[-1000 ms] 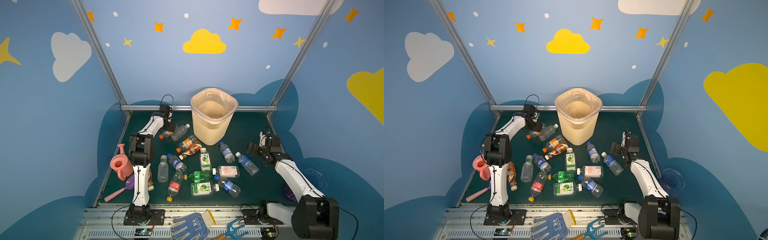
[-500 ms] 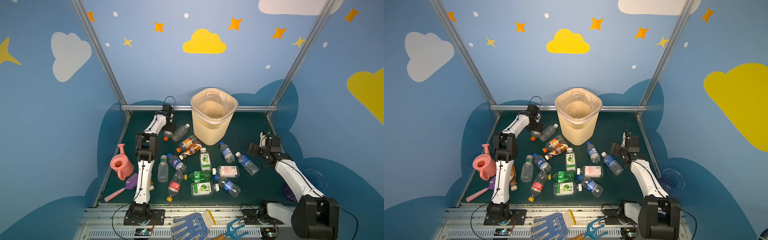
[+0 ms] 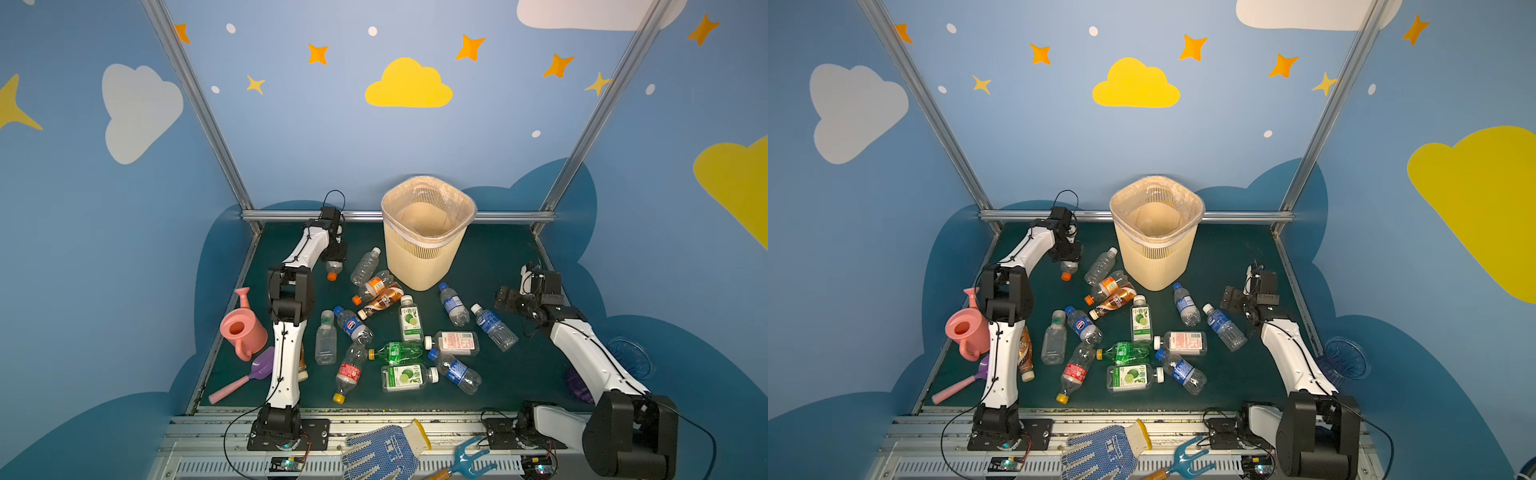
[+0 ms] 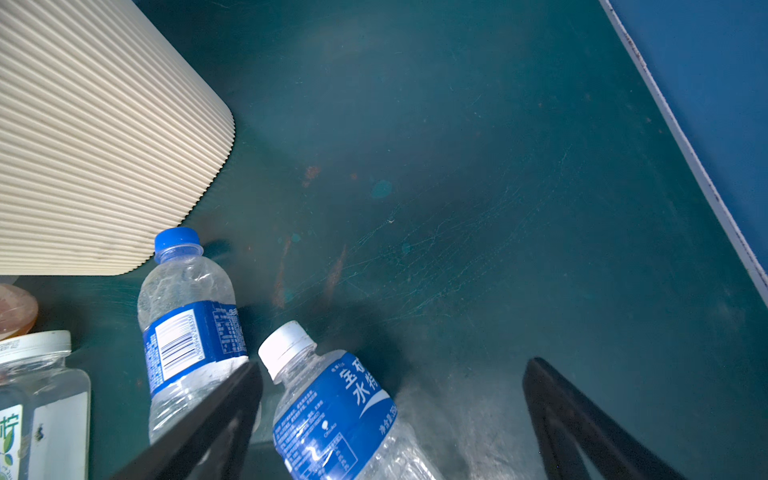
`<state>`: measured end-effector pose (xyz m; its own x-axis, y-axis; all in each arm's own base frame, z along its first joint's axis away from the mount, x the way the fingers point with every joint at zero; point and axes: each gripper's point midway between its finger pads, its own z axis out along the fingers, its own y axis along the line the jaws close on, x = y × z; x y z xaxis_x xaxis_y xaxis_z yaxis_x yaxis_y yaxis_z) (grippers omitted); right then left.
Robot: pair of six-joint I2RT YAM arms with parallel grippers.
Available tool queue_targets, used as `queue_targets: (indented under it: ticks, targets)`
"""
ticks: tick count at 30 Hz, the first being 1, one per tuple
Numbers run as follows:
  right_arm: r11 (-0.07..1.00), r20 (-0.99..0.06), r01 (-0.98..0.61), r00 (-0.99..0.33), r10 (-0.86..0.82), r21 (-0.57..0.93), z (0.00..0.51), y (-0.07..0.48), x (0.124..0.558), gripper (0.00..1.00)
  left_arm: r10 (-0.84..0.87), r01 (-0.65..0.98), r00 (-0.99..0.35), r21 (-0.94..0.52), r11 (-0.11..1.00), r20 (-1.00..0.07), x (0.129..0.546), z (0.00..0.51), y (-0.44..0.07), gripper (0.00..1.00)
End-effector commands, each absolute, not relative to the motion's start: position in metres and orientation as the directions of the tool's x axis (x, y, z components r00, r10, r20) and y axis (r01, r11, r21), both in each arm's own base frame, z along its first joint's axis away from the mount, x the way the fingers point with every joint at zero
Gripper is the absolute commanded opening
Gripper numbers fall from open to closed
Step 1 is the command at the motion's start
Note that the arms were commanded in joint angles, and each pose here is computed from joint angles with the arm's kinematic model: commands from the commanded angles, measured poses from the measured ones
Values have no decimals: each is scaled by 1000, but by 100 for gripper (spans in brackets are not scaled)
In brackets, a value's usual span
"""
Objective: Throw the plastic bottles in the bin
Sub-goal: 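Lift the bottle with the left gripper over the bin and release it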
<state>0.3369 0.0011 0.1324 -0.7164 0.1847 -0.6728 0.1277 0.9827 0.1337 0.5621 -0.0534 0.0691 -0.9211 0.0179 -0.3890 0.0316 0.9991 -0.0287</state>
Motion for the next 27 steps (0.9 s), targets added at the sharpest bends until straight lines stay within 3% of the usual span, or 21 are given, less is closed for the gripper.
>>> queue_targets:
  ticks: [1,5,9,12,14,18,21,23,27]
  targets:
    - [980,-679,134,-707,198,146,136,1,335,98,-112,-11,-803,-174,985,-585,574,181,-46,31]
    - [982,-695,129,-693,191,141,143,0,334,98,-212,24,-644,-297,955,-735,563,288,-42,29]
    - [982,-709,126,-679,191,144,148,-1,331,98,-292,151,-367,-366,918,-883,533,415,-50,30]
    - [980,-716,132,-668,201,152,153,-1,328,98,-402,264,-130,-422,867,-907,506,492,-59,33]
    - [978,-725,133,-656,209,161,157,-1,326,98,-448,320,-65,-444,837,-892,494,519,-73,33]
    - [975,-743,117,-632,218,187,165,3,324,98,-439,432,-95,-434,791,-894,500,524,-144,35]
    - [975,-746,93,-630,215,203,170,7,323,98,-352,481,-285,-451,752,-891,520,486,-223,35]
    - [975,-741,90,-637,212,201,171,8,320,98,-267,469,-387,-438,767,-883,527,461,-262,47]
    - [980,-751,101,-629,199,174,178,3,313,98,-351,501,-372,-504,703,-859,516,494,-273,78]
